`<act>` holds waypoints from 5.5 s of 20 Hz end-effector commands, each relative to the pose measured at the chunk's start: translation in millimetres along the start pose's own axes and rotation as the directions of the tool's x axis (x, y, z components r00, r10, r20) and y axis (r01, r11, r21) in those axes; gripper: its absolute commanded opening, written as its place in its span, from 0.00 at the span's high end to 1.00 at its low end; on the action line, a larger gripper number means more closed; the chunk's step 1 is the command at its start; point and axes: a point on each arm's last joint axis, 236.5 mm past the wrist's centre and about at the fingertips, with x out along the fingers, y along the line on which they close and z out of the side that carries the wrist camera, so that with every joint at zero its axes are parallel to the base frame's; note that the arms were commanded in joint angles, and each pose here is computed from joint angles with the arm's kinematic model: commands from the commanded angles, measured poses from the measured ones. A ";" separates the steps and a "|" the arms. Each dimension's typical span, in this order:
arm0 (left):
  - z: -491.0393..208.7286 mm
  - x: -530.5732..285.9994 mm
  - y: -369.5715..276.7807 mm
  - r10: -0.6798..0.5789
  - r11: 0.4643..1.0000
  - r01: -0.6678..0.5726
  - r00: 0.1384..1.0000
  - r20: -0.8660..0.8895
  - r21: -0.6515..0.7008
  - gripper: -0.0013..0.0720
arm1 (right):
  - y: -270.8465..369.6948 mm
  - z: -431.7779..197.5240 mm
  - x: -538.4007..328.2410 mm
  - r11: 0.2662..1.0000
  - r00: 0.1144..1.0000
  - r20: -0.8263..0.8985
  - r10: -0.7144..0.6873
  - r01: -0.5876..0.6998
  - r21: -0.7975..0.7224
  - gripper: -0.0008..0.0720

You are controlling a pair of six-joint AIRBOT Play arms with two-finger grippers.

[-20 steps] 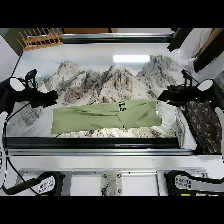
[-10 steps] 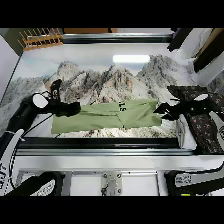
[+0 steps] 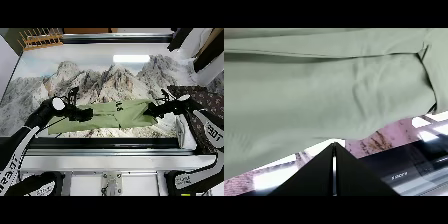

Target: Fold the clothes and pants, and hang the long-sleeved shirts on hangers.

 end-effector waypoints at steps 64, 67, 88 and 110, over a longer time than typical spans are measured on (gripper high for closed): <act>202.0 -223.3 36.9 0.208 0.974 -0.228 0.887 0.412 0.000 0.97 | 344.7 -116.0 94.9 0.460 0.998 -0.016 -0.063 0.015 -0.888 0.00; 169.1 -205.2 47.2 0.211 0.976 -0.219 0.898 0.386 -0.024 0.97 | 265.6 -58.3 50.1 0.619 0.989 0.038 -0.143 0.120 -0.776 0.00; 32.7 -91.9 -11.3 0.086 0.981 -0.118 0.976 0.199 0.155 0.97 | 160.5 -56.8 117.3 0.933 0.956 -0.284 0.072 -0.166 -0.320 0.05; 39.4 -93.1 -13.0 0.078 0.987 -0.108 0.971 0.227 0.121 0.97 | 46.3 126.9 -372.8 0.937 0.605 0.768 -0.209 0.349 -0.020 0.97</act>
